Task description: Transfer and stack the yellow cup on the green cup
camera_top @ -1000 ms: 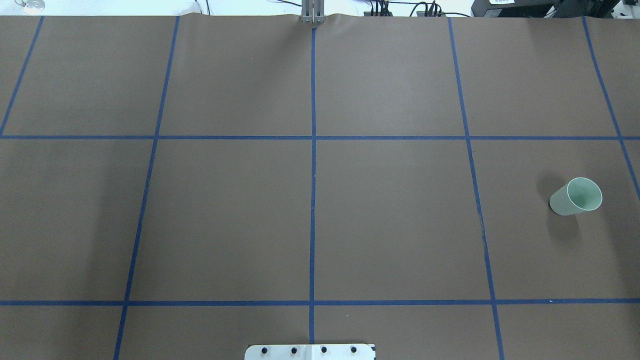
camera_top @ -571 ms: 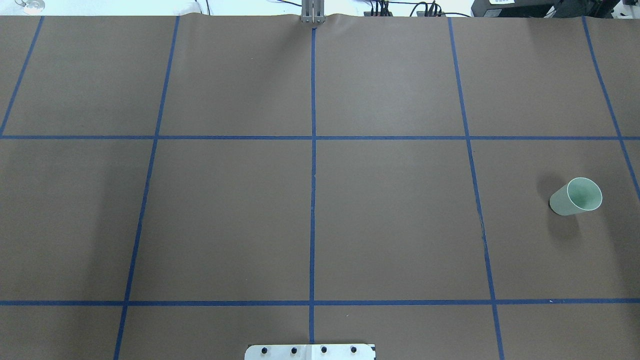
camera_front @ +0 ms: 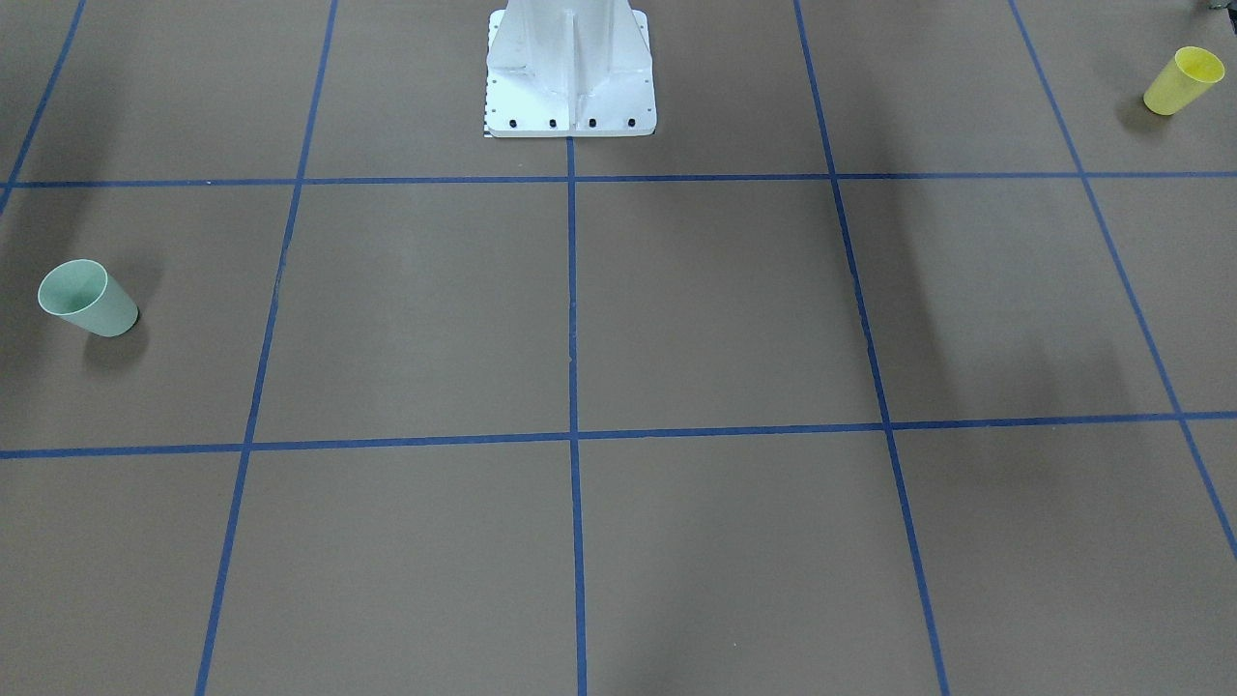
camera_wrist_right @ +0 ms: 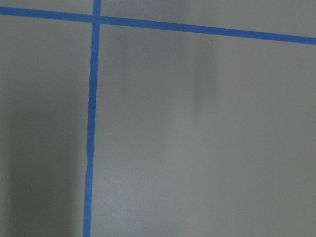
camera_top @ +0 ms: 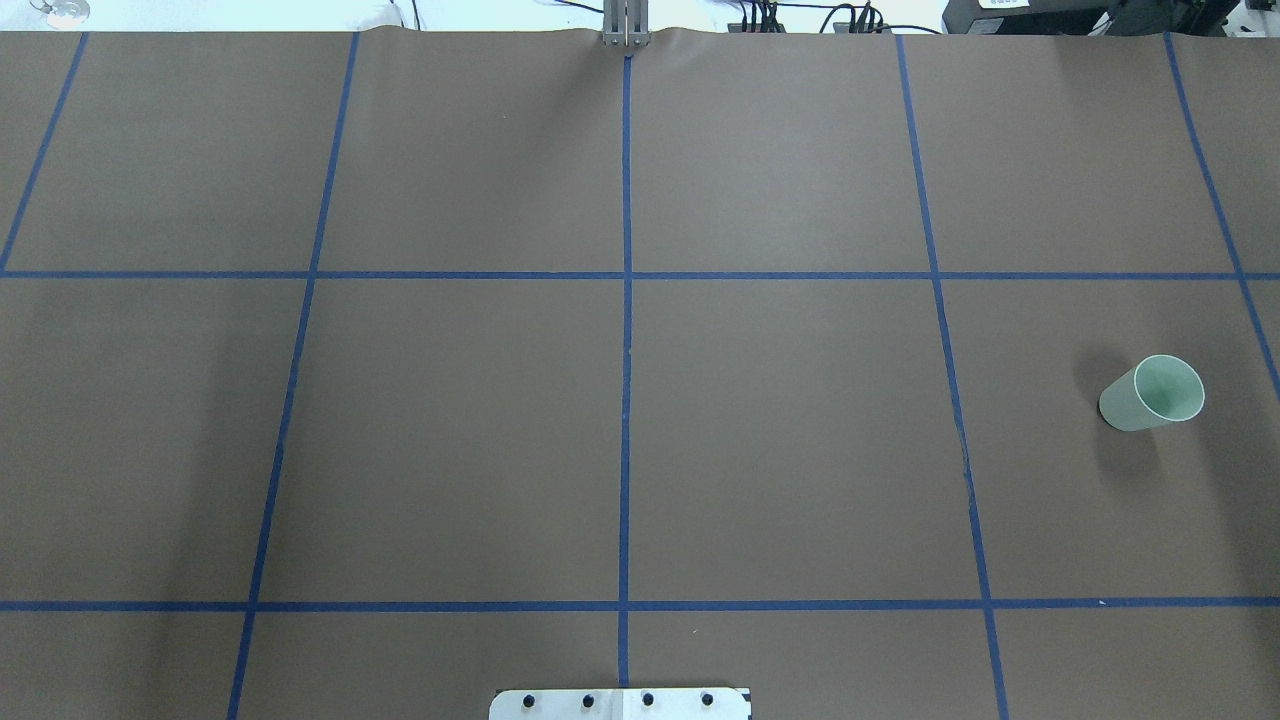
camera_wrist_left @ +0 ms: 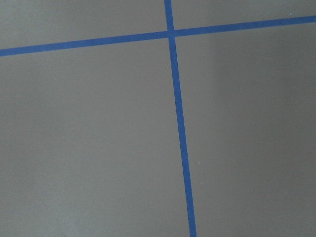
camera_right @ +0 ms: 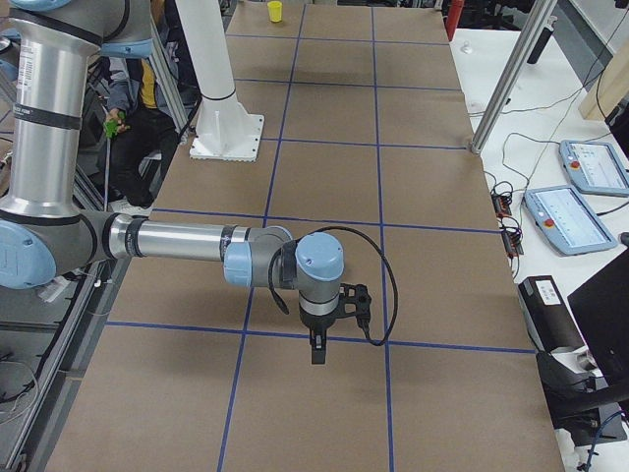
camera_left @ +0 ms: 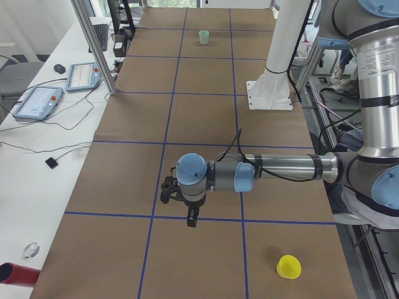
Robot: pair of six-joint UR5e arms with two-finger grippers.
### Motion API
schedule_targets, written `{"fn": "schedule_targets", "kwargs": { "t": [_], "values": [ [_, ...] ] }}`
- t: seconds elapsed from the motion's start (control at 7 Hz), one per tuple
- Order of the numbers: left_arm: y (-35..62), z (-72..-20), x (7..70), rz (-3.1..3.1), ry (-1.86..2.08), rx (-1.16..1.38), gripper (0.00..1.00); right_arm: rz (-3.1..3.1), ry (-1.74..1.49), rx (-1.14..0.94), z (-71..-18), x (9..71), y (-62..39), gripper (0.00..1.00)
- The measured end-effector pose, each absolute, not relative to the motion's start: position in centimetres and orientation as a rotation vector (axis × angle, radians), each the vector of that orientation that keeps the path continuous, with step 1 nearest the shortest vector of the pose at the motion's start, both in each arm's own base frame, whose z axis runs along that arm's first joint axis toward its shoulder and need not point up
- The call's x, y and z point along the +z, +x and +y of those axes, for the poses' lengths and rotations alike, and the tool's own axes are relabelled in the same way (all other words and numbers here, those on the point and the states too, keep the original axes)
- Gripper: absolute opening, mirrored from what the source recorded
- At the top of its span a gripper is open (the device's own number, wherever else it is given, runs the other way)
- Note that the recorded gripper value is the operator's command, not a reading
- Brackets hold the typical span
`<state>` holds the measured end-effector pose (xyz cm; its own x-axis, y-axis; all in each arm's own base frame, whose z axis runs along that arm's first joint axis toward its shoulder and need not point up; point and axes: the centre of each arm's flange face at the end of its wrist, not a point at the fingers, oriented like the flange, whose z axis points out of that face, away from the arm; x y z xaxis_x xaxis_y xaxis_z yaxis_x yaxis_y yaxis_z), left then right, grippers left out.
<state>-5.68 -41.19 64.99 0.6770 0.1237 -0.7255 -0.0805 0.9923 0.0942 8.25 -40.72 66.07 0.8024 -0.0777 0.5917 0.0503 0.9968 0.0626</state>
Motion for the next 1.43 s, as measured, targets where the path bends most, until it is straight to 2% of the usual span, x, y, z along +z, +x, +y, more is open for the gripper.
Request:
{"fn": "schedule_targets", "kwargs": {
  "t": [0.86, 1.43],
  "values": [
    [-5.7, -45.9, 57.3, 0.807, 0.372, 0.229, 1.00, -0.624, 0.246, -0.130, -42.8, 63.3, 8.2, 1.00],
    [-5.7, -46.1, 55.7, 0.822, 0.454, 0.168, 1.00, -0.639, 0.225, -0.134, -42.2, 64.6, 8.1, 1.00]
  ]
}}
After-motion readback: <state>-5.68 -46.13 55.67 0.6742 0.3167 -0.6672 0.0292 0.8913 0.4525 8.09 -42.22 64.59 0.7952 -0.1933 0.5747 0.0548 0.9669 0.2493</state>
